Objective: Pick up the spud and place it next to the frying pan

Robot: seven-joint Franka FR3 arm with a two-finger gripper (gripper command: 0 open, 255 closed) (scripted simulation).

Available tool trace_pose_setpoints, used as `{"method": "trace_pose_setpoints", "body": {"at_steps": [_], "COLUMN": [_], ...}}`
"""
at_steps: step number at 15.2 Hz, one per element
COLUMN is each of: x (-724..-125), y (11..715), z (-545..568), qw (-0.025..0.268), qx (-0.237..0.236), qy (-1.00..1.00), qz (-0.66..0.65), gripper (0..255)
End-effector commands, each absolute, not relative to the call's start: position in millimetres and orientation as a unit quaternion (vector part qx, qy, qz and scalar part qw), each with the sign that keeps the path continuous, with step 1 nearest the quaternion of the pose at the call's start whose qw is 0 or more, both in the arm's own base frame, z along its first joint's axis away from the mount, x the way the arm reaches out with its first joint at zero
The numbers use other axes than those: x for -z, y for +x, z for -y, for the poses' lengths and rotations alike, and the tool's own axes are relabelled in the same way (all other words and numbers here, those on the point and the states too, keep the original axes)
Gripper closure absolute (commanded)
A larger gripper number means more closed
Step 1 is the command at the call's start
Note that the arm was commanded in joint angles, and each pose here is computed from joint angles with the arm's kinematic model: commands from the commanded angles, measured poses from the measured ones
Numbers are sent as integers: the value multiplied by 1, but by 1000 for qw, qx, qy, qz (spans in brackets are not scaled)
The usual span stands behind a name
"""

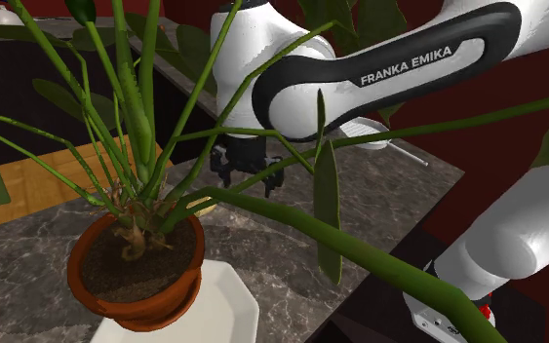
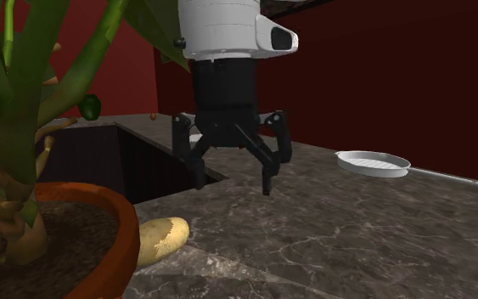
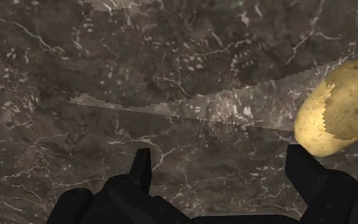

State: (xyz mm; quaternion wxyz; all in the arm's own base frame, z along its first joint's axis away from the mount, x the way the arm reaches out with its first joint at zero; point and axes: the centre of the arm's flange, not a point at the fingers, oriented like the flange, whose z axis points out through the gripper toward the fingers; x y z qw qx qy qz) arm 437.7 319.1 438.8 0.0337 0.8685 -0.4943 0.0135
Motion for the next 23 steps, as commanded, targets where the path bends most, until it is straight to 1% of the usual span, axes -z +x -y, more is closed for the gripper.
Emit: {"method": "trace_pose_setpoints", "body": {"at_steps": [1, 12, 19, 23], "x": [-427, -365, -328, -325], "y": [455, 561, 560, 560], "z": [-332, -392, -390, -390], "qw": [32, 24, 24, 24], "qx": [-12, -3, -3, -3], "qy": [850, 755, 755, 755], "qz": [525, 656, 656, 656], "gripper": [0, 0, 0, 0]}}
